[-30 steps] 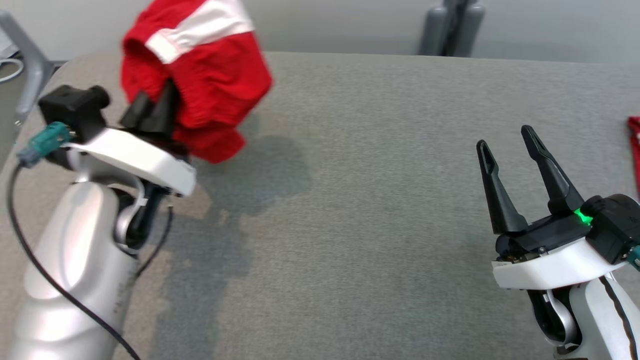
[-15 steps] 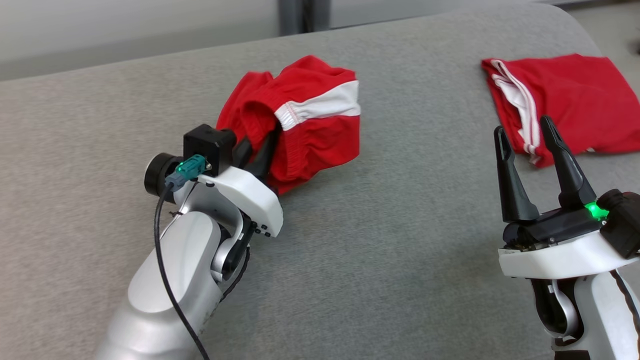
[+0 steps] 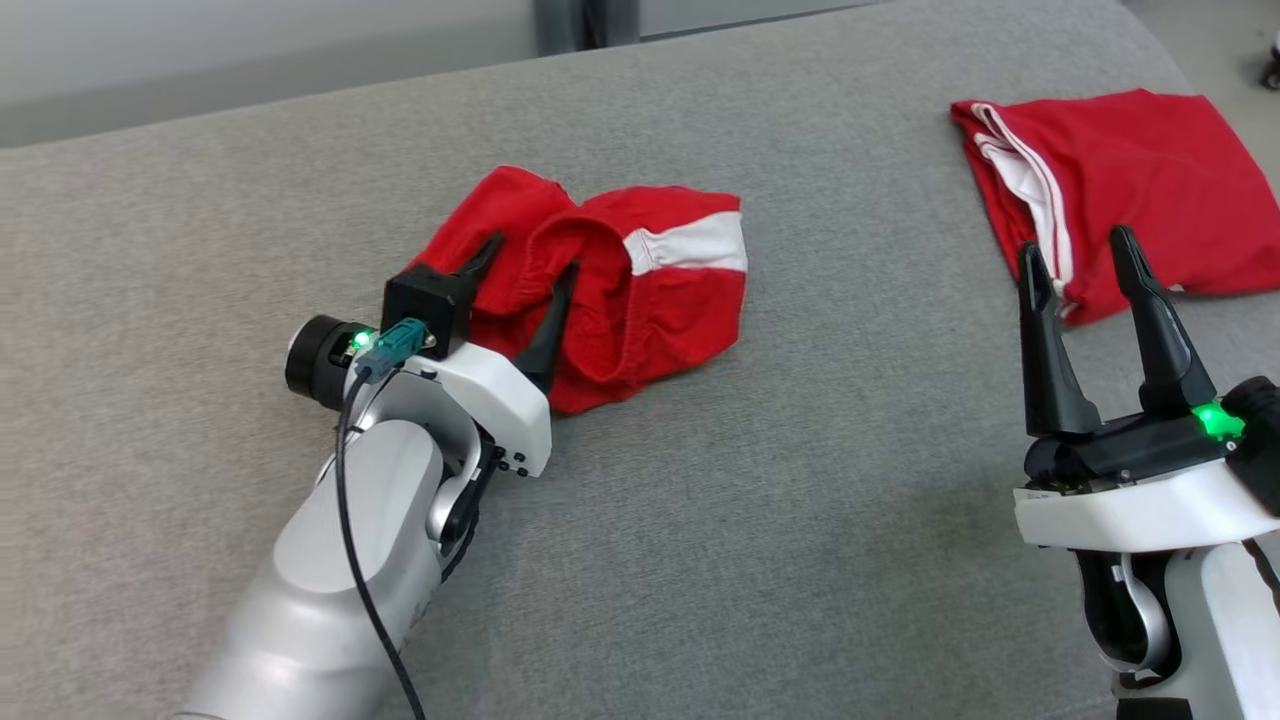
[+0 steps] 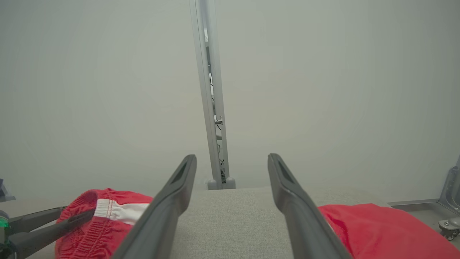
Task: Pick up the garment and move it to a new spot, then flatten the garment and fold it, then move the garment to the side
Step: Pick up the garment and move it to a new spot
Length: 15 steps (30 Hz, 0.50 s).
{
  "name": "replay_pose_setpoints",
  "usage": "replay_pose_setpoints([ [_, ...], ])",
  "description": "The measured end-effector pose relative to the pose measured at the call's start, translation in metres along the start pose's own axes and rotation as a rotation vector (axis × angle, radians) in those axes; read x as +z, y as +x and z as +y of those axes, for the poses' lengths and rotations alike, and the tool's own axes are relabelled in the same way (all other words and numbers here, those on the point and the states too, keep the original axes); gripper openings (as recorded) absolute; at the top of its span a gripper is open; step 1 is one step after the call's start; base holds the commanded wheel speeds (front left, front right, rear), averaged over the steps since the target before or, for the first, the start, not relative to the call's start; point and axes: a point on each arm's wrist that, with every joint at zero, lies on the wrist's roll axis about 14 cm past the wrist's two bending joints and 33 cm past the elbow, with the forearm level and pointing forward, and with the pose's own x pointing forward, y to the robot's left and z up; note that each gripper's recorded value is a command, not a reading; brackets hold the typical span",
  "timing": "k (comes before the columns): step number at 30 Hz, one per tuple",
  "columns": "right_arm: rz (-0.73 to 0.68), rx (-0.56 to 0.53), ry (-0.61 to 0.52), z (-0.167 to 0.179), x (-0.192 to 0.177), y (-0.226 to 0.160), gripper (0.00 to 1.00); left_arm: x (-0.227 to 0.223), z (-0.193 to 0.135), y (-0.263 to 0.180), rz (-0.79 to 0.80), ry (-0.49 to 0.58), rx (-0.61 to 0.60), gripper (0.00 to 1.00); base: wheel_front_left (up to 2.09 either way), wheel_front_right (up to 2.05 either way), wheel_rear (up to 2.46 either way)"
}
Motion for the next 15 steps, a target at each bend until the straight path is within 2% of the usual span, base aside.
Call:
replay_pose_setpoints([
  [5,-0.002,0.043,0.012,0.013,-0.001,0.004,1.0,0.024,0.029,-0.024,-0.08,0.004,0.077,1.0,0.0,0.0,0.0],
  [15,-0.021,0.142,0.027,0.044,0.006,0.006,1.0,0.041,0.058,-0.09,-0.14,0.03,0.159,1.0,0.0,0.0,0.0],
])
